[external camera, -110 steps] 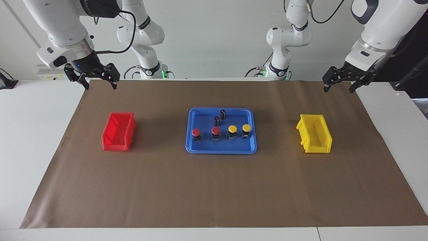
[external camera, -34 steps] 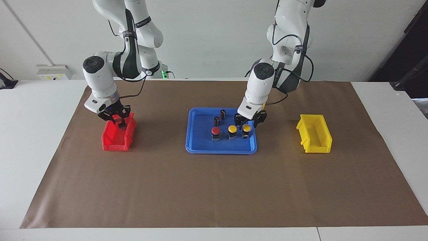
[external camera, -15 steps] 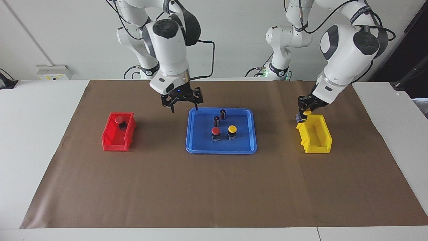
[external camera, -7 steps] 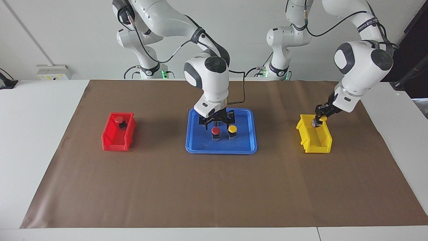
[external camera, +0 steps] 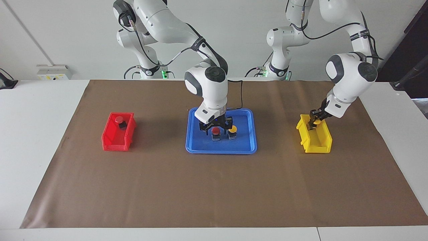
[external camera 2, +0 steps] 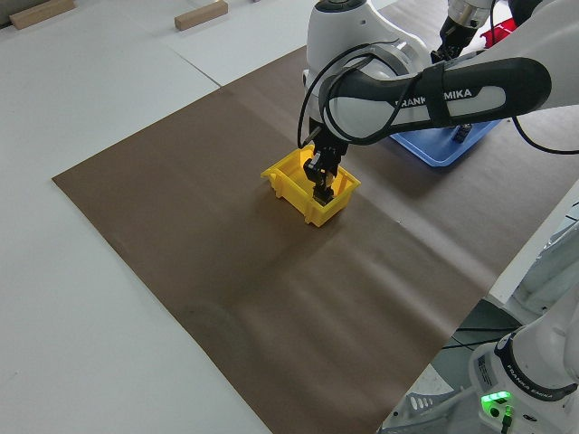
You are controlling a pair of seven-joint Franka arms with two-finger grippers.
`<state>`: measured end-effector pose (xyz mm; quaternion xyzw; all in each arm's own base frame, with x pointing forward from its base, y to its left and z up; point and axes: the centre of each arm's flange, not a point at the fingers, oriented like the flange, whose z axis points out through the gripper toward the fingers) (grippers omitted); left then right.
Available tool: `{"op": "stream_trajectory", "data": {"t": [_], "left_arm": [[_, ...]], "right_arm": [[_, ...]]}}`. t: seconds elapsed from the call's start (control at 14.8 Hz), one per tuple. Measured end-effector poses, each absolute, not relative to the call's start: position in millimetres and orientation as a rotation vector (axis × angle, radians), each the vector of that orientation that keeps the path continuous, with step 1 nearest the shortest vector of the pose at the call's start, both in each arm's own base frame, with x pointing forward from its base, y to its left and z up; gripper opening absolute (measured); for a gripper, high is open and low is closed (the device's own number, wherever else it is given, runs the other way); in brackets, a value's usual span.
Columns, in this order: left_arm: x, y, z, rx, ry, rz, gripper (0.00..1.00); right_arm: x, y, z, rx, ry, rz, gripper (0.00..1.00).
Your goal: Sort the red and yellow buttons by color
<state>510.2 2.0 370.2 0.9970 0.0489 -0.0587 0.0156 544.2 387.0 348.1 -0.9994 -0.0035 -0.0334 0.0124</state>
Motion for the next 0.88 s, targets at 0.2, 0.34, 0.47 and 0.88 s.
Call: {"op": "stream_trajectory", "data": {"t": [0.2, 0.34, 0.47, 0.88], "left_arm": [[508.5, -1.6, 364.8, 3.104, 0.140, -0.165, 0.41], [510.2, -1.5, 366.1, 3.104, 0.136, -0.141, 0.59], [511.1, -1.5, 367.1, 3.105, 0.135, -0.132, 0.67], [546.2, -19.8, 473.1, 3.103, 0.061, -0.130, 1.00]], "right_arm": [[541.5, 385.9, 342.4, -3.121, -0.014, -0.092, 0.80], [539.9, 385.3, 339.5, -3.125, -0.015, -0.084, 0.78], [538.6, 386.3, 338.9, -3.125, -0.019, -0.081, 0.59], [559.8, 369.6, 394.1, -3.176, -0.047, -0.040, 0.37]]}}
